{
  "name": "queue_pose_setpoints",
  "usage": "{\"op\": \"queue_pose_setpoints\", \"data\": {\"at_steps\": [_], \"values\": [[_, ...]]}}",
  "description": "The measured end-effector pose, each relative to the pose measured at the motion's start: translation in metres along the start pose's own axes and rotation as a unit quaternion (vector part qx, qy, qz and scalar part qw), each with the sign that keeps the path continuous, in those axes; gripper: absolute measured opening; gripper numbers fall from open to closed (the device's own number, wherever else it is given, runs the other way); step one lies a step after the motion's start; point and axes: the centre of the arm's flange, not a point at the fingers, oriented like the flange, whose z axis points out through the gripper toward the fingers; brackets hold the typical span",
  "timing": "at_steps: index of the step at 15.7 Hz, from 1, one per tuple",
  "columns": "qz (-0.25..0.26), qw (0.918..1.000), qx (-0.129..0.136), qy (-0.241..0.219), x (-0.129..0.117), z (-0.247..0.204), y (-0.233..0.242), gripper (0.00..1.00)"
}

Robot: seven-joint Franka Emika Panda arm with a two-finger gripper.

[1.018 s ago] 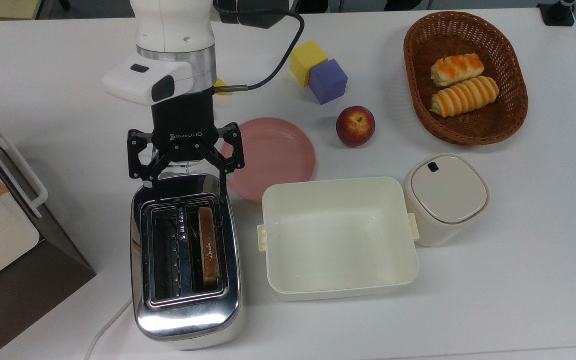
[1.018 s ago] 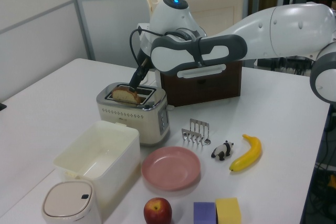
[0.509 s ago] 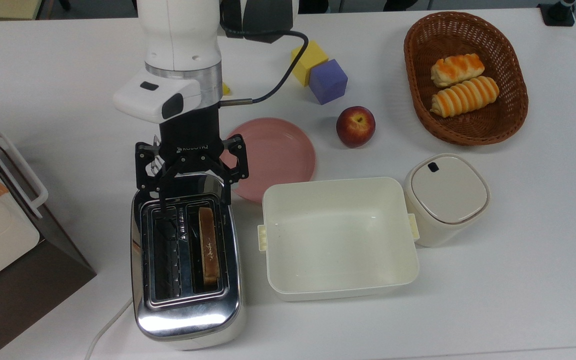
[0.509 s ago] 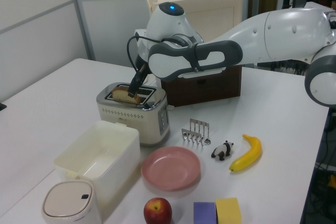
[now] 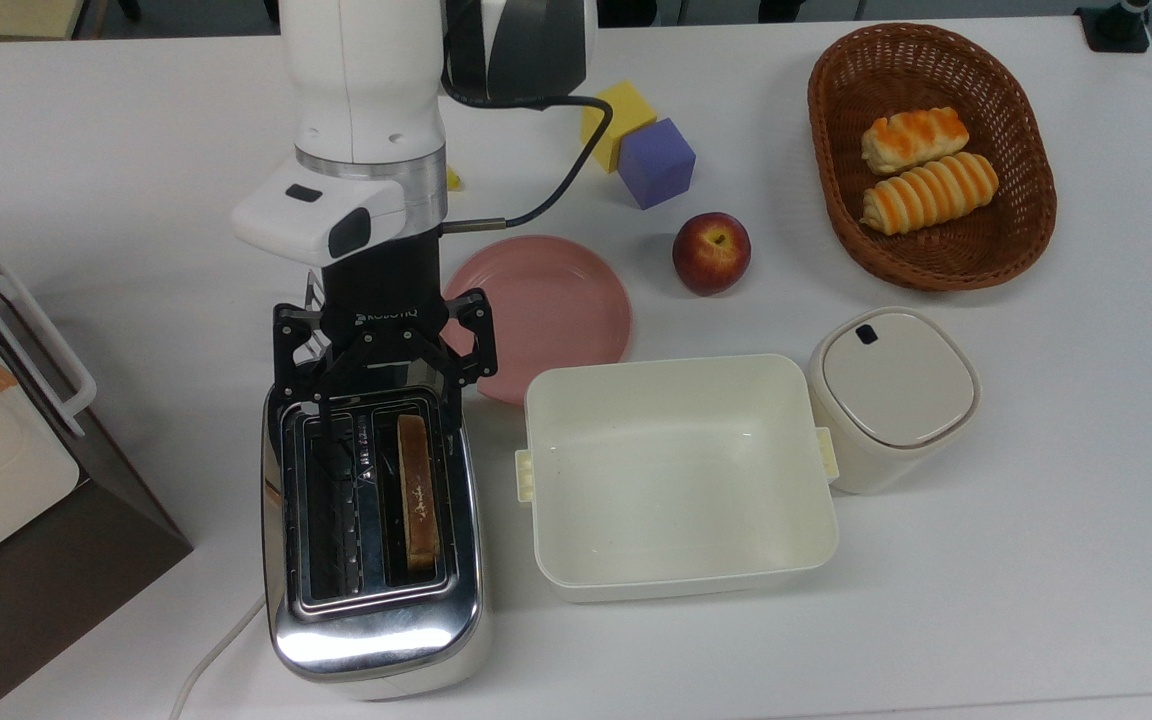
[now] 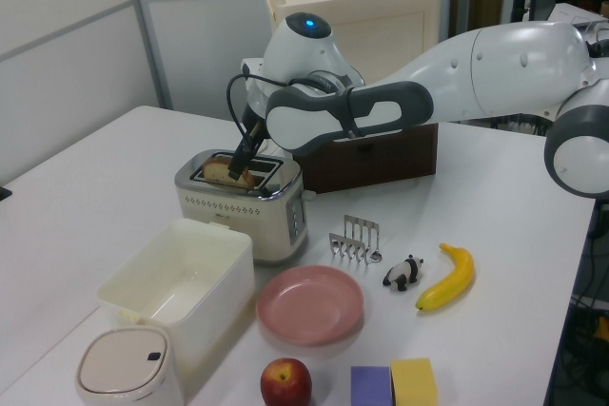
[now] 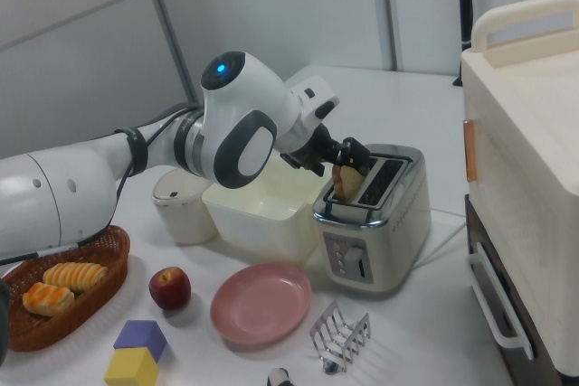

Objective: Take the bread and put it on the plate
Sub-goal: 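Lower the gripper onto the toast slice and close on it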

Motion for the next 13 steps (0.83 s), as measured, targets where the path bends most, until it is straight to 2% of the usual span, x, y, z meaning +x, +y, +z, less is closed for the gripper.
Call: {"op": "queue_pose_setpoints", "data": {"at_steps": [3,5,8,12,13], "values": [[-0.004,1.0000,-0.003,-0.002,-0.0008,0.0030,-0.0004,0.97],[-0.018,0.9998,-0.012,-0.006,-0.0011,0.0036,-0.0006,0.93],[-0.048,0.9986,-0.019,-0.010,-0.0016,0.0053,-0.0012,0.65],[-0.057,0.9981,-0.020,-0.010,-0.0022,0.0057,0.0004,0.20],[-0.057,0.9981,-0.020,-0.010,-0.0023,0.0057,0.0009,0.14]]}}
